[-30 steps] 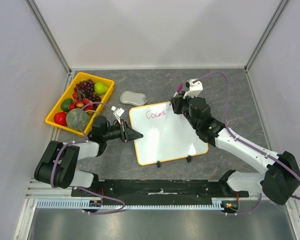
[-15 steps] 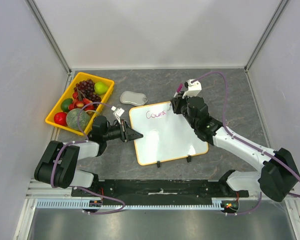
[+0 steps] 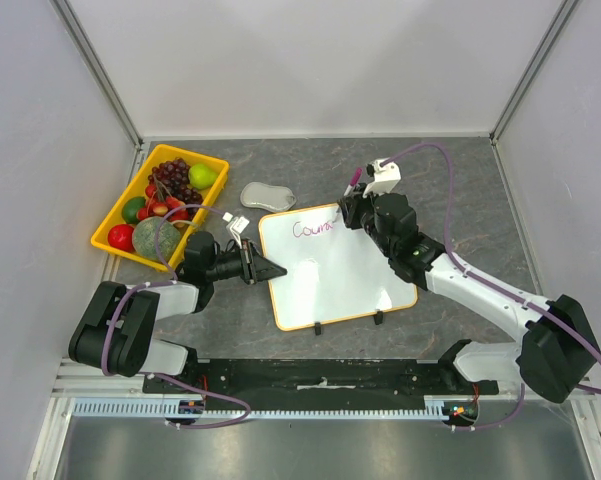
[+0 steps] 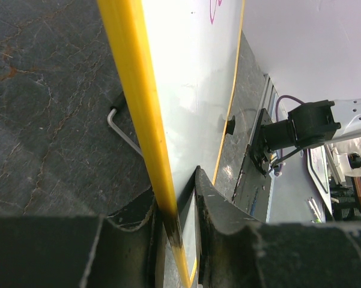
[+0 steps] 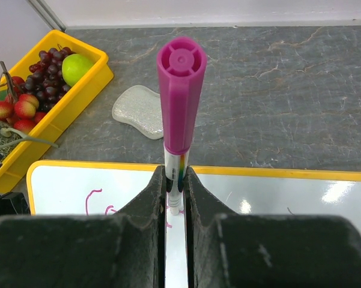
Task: Write a sentence on the whiteboard
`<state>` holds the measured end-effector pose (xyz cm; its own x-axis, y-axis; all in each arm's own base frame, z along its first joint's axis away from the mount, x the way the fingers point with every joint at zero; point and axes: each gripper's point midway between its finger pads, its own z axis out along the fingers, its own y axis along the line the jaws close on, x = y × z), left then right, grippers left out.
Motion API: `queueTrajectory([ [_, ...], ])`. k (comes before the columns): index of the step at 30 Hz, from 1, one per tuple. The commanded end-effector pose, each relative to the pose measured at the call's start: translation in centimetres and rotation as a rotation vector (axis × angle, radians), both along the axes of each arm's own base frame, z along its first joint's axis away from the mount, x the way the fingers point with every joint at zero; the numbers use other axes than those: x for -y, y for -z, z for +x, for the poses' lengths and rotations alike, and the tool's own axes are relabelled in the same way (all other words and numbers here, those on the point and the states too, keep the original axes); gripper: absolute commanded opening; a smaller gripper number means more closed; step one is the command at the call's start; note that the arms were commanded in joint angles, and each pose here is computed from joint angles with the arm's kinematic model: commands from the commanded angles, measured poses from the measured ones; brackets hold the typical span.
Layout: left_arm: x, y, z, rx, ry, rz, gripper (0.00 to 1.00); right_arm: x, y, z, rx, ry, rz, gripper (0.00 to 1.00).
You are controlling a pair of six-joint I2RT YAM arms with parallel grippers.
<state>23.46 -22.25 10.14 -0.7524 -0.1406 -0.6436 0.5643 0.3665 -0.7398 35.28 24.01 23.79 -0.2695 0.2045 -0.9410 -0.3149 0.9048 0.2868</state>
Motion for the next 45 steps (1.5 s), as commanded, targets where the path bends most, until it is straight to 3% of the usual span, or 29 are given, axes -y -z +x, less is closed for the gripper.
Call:
queueTrajectory([
  [1, 0.0, 0.9, 0.2, 0.074, 0.015, 0.051, 0.02, -0.1, 0.4, -0.1, 0.006, -0.016, -0.007, 0.00],
  [12, 0.0, 0.9, 0.2, 0.073, 0.015, 0.051, 0.02, 0.7, 2.1, -0.7, -0.024, -0.005, -0.041, 0.00],
  [32, 0.1, 0.9, 0.1, 0.073, 0.019, 0.050, 0.02, 1.1, -1.5, 1.0, 0.051, 0.060, -0.012, 0.00],
  [45, 0.0, 0.9, 0.2, 0.074, 0.017, 0.051, 0.02, 1.2, 1.0, 0.0, 0.002, 0.029, -0.055, 0.00],
])
